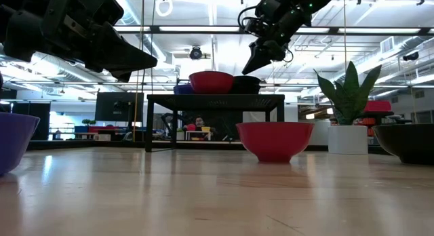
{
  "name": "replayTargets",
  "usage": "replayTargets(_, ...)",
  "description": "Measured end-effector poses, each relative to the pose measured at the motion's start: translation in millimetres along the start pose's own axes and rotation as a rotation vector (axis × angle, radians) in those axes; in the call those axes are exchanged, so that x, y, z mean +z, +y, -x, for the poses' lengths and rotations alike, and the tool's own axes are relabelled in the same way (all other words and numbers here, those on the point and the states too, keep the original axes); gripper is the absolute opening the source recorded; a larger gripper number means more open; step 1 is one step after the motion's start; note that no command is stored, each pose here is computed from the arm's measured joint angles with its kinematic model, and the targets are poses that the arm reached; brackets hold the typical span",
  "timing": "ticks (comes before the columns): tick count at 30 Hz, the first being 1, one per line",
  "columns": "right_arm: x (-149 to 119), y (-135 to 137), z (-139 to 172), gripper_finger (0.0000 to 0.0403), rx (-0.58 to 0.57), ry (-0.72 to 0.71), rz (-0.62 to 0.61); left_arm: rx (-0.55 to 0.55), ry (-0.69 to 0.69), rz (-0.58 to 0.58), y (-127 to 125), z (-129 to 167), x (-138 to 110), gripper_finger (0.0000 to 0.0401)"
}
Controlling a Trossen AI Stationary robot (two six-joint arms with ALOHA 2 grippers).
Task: Pick & Place Mini bowls
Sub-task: Stack the bottom orange bowl on top of the other orange bowl on the shelf, then stack the top red bowl on top of the other red bowl on the shelf
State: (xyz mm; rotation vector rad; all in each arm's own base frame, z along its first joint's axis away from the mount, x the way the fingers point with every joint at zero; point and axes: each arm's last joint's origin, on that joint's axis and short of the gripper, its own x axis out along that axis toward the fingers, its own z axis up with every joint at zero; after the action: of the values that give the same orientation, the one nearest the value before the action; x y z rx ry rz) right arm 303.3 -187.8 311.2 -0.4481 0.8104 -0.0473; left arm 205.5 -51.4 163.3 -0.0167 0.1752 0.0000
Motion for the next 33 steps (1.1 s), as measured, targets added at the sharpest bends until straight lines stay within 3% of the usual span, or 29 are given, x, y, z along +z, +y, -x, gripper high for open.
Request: replayTargets(33, -0.7, -1.2, -0.7, 0.0004, -0.029, 0.021, 0.026, 0.000, 0.000, 0.000, 0.0, 0.0, 0.0, 0.0016)
